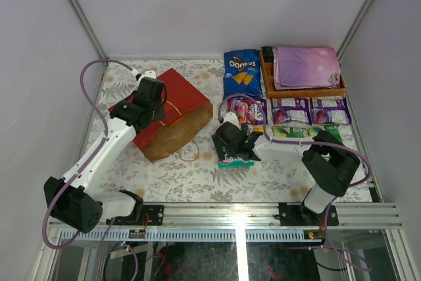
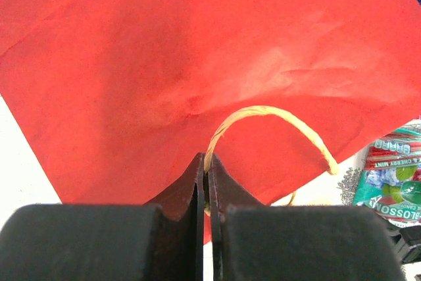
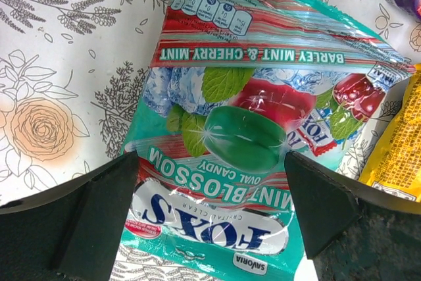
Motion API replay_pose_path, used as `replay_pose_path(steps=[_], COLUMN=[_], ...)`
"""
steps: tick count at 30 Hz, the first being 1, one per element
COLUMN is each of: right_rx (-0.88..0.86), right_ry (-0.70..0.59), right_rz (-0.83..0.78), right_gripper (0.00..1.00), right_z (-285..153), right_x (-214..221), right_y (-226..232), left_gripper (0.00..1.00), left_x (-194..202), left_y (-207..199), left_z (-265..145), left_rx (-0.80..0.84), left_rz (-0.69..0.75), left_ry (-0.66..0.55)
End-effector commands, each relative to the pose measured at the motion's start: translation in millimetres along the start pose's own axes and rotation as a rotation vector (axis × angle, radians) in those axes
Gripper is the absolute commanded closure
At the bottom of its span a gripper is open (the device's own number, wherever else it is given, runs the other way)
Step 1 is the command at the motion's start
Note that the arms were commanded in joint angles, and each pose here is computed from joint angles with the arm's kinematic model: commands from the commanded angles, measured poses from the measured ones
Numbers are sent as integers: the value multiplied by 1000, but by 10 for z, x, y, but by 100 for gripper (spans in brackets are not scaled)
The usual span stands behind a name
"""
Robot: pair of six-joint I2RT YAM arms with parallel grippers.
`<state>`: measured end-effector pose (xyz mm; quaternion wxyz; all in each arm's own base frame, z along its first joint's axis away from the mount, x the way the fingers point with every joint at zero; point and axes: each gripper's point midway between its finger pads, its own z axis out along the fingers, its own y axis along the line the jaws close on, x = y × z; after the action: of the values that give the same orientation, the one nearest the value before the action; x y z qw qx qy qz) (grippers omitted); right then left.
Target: Take the snacks out of the paper bag
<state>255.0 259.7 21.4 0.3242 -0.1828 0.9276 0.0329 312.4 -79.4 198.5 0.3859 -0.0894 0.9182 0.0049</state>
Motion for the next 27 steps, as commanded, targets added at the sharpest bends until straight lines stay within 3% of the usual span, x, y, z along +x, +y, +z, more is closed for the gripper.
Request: replay_pose_path(steps=[1,5,9,17,22,27], right_rx=[-46,-182,-444,-701,-758,-701], right_ry=[21,-142,-291,-350,-413,-456], right_rz=[-8,54,178,527,771,938], right_gripper=[1,0,1,3,6,7], right_z=[-197,-689,-992,-534,-230,70], right_x=[-67,-652,-1147,-1656,-1792,-1867], right_y=[11,189,660,1426,1553,1620], left_gripper=[100,100,100,100,100,100], left_x=[-74,-136,-174,-258,-269,-192], left_y=[81,84,57,-64,-163,-212], left_z=[50,13,-19,-89,-108,-82], left_rx=[-49,-55,-36,31,77,103], left_rz=[-11,-23,-44,-79,-82,-75], left_ry=[-25,-32,-38,-33,-15,16])
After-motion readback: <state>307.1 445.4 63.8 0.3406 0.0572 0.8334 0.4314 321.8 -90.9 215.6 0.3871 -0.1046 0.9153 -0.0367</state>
